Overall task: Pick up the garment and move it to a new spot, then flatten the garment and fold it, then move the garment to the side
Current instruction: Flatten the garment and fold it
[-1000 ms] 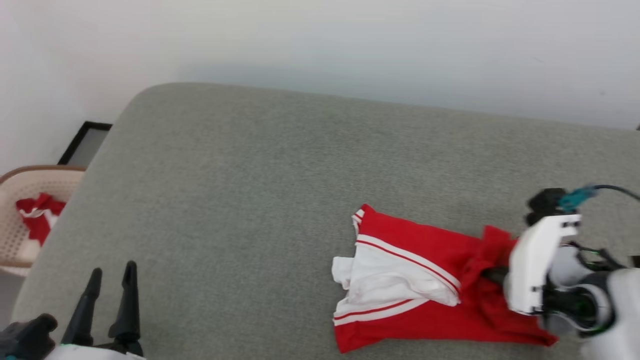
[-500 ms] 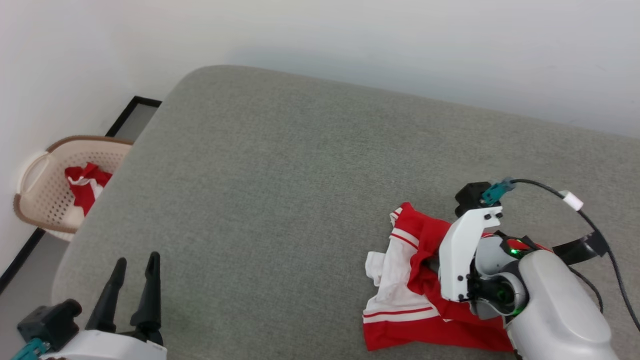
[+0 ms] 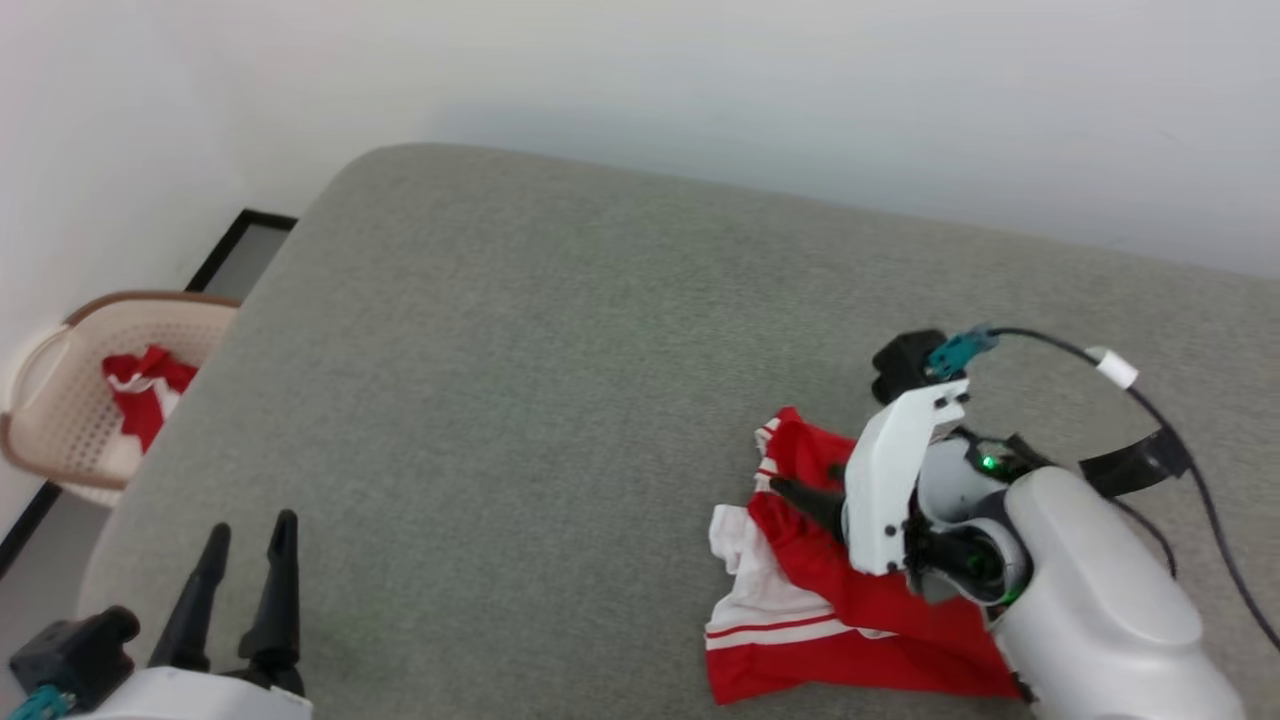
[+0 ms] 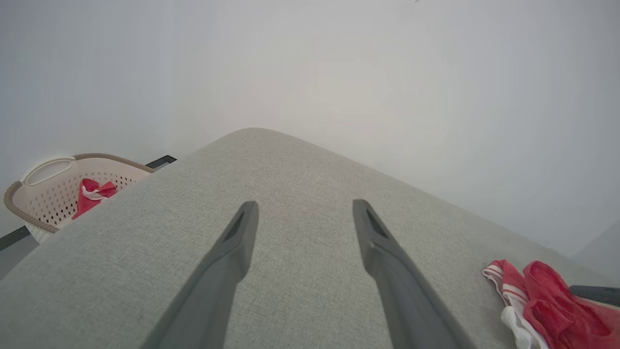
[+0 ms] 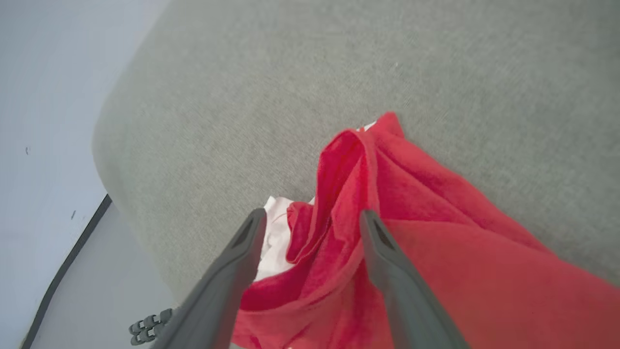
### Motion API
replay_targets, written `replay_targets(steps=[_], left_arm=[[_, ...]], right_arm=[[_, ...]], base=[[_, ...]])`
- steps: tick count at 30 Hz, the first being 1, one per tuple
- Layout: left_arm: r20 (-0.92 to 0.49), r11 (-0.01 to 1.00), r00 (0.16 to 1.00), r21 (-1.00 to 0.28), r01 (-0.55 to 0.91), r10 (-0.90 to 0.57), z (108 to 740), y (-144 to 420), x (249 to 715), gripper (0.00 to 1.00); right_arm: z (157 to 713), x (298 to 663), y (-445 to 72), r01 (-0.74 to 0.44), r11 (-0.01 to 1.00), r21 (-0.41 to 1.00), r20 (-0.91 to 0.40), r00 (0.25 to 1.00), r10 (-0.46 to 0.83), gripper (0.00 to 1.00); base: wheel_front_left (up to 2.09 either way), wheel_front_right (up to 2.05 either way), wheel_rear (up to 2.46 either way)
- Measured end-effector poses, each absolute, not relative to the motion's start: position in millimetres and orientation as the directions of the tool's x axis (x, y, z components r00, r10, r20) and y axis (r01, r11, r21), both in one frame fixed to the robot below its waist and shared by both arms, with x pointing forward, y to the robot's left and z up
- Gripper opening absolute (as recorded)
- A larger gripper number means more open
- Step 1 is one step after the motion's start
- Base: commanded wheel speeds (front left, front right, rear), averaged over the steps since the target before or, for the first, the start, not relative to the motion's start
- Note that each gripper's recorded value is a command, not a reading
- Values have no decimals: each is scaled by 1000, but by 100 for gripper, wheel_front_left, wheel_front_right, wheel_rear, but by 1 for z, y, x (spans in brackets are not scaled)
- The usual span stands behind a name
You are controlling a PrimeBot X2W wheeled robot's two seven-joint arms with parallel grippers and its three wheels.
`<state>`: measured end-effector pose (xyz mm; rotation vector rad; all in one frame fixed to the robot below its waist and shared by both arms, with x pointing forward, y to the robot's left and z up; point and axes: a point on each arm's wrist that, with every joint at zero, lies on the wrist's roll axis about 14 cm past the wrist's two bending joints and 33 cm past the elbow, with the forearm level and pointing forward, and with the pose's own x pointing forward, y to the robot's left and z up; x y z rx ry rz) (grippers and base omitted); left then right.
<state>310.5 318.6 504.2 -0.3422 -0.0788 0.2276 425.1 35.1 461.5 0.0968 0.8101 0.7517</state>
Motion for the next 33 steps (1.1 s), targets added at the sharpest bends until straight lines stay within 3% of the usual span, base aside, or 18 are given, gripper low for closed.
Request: replay_targets(steps=[8, 16, 26, 33], left_arm=[[50, 929, 980, -332, -164, 191, 507, 310, 321, 100], [47, 946, 990, -304, -109, 130, 507, 297, 330, 100], [59, 956, 994, -283, -74, 94, 511, 291, 337, 100], [63, 962, 994, -267, -65, 84, 513, 289, 341, 100]], right_arm=[[504, 448, -21, -563, 790, 244, -441, 661, 607, 100], [523, 441, -90, -483, 859, 171, -262, 818, 512, 100], [543, 420, -177, -315, 945, 87, -35, 947, 319, 100], [536, 399, -223, -184, 976, 118, 11, 983, 184, 100]], base=[[0, 0, 0], [0, 0, 0], [0, 0, 0], [0, 0, 0]])
